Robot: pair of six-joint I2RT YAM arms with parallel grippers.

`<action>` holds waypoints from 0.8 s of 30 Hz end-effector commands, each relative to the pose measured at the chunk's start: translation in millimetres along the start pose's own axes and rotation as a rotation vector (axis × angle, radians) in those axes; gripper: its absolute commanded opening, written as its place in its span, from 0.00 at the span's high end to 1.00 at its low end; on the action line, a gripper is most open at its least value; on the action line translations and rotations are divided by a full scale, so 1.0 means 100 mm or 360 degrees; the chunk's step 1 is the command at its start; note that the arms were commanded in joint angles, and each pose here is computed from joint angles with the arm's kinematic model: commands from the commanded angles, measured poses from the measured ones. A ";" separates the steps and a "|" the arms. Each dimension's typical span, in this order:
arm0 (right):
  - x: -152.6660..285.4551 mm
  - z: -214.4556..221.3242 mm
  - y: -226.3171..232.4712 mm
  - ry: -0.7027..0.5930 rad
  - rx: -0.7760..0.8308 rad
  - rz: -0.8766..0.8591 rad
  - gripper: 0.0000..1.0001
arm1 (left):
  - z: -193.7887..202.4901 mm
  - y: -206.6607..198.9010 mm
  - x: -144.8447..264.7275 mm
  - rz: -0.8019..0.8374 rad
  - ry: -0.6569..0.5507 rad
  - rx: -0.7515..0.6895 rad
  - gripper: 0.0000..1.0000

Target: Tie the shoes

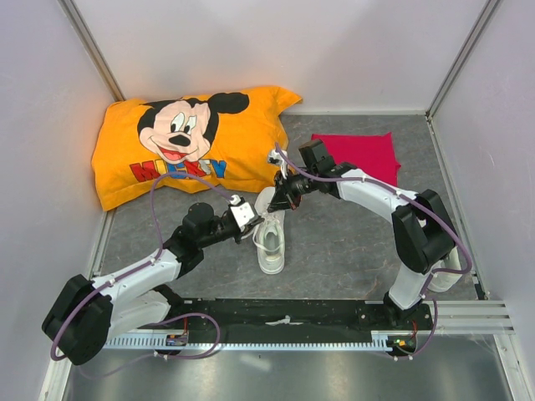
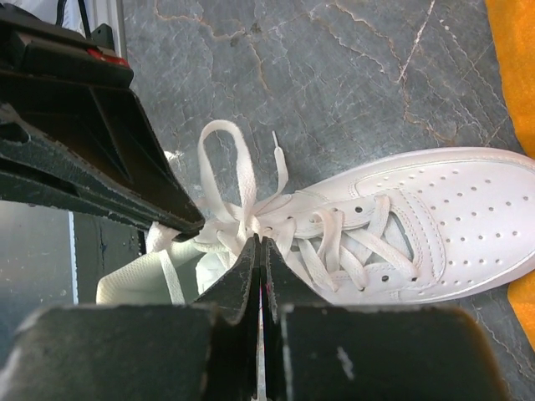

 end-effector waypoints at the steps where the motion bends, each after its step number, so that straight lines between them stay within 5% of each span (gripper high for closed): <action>1: 0.11 -0.28 0.12 -0.0132 0.0102 -0.0014 1.00 | -0.12 -0.05 -0.02 0.0127 -0.0070 -0.0099 0.99; 24: 0.16 -0.20 0.22 -0.0165 0.0096 -0.0042 1.00 | -0.04 0.04 -0.12 0.0144 0.0196 0.0096 0.98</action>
Point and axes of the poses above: each gripper's point midway between its finger pads, its own x axis back along the fingers, its own y axis along the line the jaws close on, z = x × y, the point moved 5 cm from there along x, back along the fingers, and after that the axes turned 1 degree about x, right-handed, at the moved point
